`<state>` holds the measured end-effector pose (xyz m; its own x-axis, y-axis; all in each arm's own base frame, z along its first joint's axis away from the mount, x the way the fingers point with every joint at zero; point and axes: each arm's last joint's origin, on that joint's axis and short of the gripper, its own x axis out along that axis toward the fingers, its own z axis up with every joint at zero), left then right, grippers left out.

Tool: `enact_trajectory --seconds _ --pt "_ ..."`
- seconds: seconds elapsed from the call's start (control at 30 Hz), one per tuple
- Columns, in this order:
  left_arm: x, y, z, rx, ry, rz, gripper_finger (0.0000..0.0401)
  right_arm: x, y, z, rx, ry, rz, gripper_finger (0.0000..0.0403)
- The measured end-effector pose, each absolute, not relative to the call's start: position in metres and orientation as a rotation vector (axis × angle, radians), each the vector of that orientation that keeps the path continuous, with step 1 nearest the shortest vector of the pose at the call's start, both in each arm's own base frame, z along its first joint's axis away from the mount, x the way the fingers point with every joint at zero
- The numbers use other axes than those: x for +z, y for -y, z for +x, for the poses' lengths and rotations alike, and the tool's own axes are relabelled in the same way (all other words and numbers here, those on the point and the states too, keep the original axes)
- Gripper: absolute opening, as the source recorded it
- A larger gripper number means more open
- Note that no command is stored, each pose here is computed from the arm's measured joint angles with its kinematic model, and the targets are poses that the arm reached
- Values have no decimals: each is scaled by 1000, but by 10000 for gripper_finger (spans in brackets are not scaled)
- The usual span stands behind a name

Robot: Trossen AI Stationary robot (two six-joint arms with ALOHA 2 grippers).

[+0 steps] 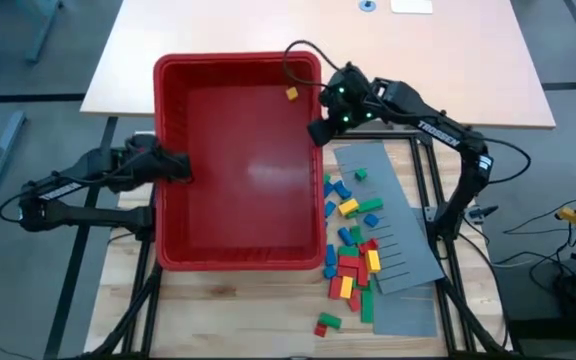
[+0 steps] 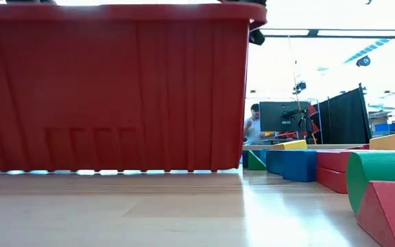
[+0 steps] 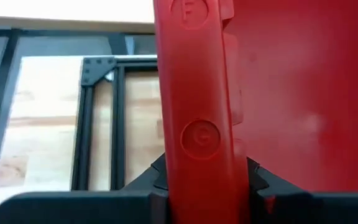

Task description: Sort blocks

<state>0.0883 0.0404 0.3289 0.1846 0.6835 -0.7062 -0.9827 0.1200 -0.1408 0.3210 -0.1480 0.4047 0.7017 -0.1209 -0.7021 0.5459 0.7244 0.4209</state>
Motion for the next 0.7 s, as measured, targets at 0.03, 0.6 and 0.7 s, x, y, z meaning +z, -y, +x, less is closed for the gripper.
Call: enact_trajectory --seconds 0.03,0.6,0.7 --pt "333 -41 88 1307 -544 -671 62 412 147 319 -400 -698 661 112" --pt "331 -41 94 1295 -582 -695 61 403 154 320 -415 -760 663 110" --pt "330 -41 94 1292 -603 -712 61 399 155 322 -403 -783 678 110"
